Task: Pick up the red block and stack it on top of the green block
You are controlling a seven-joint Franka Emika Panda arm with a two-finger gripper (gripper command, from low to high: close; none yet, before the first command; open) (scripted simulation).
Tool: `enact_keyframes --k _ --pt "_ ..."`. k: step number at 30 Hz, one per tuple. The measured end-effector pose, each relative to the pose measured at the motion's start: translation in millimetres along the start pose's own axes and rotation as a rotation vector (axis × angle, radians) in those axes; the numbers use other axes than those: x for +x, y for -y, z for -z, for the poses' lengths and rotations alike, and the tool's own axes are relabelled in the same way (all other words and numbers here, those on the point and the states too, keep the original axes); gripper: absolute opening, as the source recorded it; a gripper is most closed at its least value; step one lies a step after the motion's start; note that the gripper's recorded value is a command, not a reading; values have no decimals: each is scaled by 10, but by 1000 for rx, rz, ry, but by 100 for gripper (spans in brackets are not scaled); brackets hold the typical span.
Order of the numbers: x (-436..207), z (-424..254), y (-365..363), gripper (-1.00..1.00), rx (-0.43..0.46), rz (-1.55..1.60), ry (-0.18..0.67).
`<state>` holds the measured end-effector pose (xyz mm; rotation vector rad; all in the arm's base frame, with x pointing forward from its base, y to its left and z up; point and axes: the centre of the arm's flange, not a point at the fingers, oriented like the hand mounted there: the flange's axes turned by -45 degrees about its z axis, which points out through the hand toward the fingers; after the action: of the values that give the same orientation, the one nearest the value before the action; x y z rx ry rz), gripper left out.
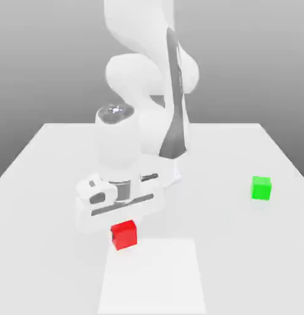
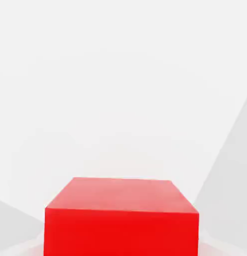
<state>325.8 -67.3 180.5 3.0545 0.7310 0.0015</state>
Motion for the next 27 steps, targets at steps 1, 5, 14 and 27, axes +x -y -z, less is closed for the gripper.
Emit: enact_keyframes --k 1,5,14,27 --pt "-7 75 -2 -100 0 -1 0" --pt "126 318 205 -100 1 88 -2" --pt "764 600 1881 -100 -3 729 -20" --pt "-165 679 4401 -100 2 1691 -2"
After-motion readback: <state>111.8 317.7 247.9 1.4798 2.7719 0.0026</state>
